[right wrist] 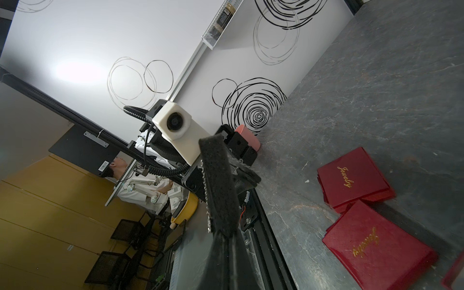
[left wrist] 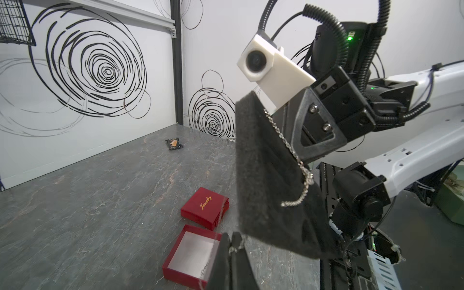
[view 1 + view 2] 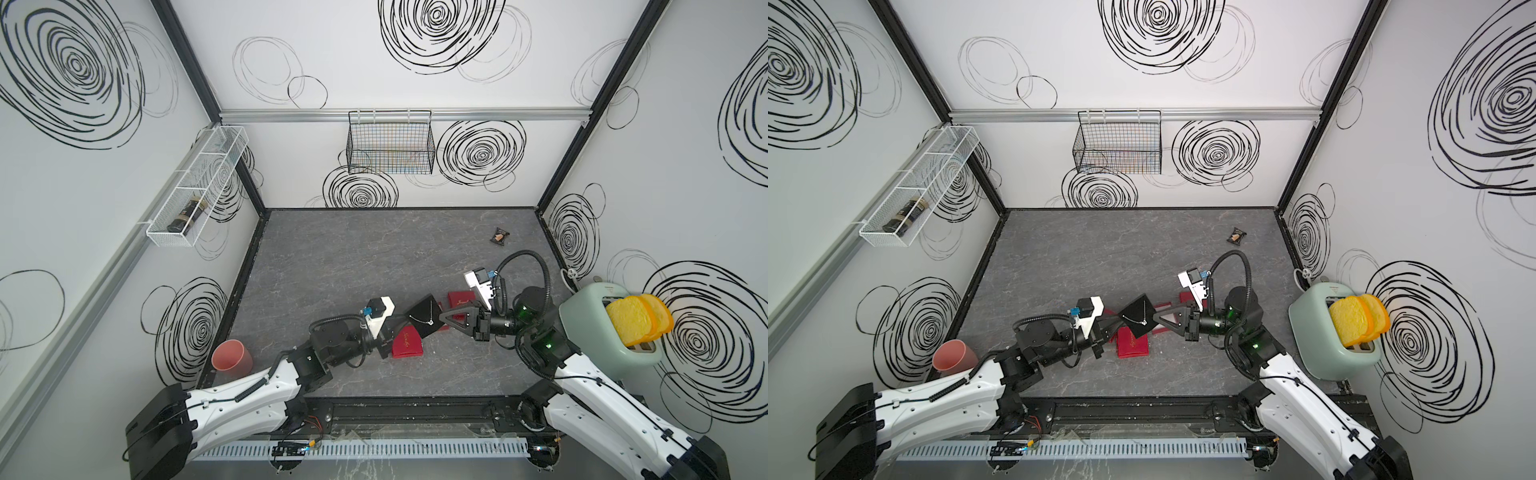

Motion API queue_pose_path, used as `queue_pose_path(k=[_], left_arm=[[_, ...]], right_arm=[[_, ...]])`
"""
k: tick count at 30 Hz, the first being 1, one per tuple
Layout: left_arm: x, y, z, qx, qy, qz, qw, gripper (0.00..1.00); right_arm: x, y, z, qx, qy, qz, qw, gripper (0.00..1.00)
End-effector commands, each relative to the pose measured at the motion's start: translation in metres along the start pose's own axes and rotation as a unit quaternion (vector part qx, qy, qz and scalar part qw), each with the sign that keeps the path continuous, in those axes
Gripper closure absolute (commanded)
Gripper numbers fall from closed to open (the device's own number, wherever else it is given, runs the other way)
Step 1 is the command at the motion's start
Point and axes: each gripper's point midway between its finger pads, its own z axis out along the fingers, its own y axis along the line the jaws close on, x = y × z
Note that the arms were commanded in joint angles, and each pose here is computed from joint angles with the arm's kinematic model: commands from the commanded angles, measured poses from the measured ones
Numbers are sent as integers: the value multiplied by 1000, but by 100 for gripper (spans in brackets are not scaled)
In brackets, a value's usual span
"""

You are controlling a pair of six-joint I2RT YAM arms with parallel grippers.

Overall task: Take the necklace out of the lift-off lid jewelry box
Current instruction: Pick up the necklace from the inner lining.

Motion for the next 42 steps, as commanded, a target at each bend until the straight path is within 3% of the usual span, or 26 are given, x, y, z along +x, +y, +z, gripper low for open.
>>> queue_pose_path(k=[1,7,15,27,35,42], left_arm=[[-31,17,0,-37,-31,26,998,100],[-54,45,-9,-72,-48,35,996,100],[-78,54,-14,-64,-73,41,994,100],[-113,68,10,-44,-92,56,993,100],[-108,106,29,-62,-67,34,995,100],[-80,155,42,-92,-24,4,995,100]], right_arm=[[6,-4,-4,6,1,-3,1000,100],[17,-20,-8,27,0,15,1000,100],[33,-43,-5,42,17,47,998,100],[64,-65,14,62,66,73,993,100],[85,-76,32,83,123,69,986,100],[83,-72,34,85,122,53,987,100]])
